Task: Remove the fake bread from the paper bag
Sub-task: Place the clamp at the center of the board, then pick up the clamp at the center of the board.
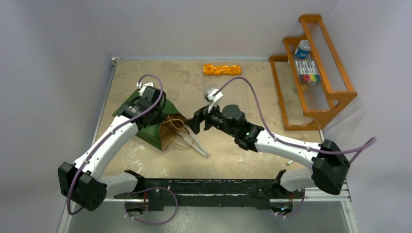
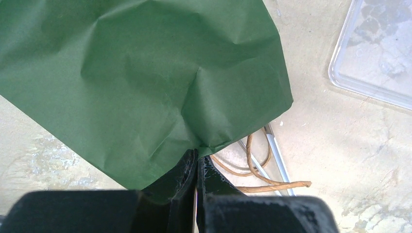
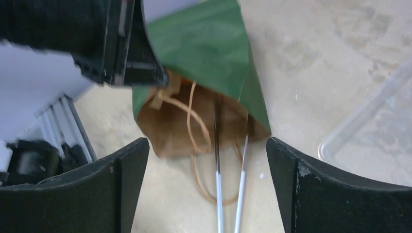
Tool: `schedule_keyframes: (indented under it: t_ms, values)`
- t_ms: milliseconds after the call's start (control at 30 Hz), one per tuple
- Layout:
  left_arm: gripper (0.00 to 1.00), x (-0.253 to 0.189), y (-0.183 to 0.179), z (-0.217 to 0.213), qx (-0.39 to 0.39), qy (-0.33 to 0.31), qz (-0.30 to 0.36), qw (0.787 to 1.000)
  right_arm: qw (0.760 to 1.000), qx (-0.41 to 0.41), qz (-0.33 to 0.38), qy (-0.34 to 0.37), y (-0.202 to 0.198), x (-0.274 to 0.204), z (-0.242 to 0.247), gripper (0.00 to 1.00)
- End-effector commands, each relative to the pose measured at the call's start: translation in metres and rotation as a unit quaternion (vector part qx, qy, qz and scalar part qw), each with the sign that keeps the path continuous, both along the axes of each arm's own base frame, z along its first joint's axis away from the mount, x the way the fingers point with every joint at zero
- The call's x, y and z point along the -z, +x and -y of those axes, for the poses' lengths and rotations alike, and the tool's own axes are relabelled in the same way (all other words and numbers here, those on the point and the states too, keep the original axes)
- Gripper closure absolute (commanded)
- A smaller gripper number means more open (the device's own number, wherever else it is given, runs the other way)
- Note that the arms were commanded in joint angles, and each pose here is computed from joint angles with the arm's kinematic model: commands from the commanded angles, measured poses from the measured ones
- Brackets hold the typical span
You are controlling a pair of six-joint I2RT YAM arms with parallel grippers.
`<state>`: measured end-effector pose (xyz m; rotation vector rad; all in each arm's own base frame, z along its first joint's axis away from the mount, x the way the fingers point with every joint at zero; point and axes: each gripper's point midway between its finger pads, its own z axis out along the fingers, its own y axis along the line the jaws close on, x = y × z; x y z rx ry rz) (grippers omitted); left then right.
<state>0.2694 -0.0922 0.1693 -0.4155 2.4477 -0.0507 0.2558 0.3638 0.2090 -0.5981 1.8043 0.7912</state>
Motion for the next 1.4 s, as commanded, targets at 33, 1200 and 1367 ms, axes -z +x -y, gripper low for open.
schedule_keyframes:
  t_ms: [33,1200,1367]
  values:
    - [1.00,-0.008,0.007,-0.002,-0.009,-0.003,0.031,0.999,0.992,-0.022,-0.053,0.111,0.015,-0.005,0.000,0.24]
    - [0.65,-0.027,0.018,0.011,-0.034,-0.062,0.079,0.994,0.965,0.071,-0.122,-0.219,0.010,0.178,-0.003,1.00]
    - [0.61,-0.053,0.021,0.006,-0.065,-0.084,0.119,0.987,0.964,0.073,-0.114,-0.230,0.000,0.167,0.001,1.00]
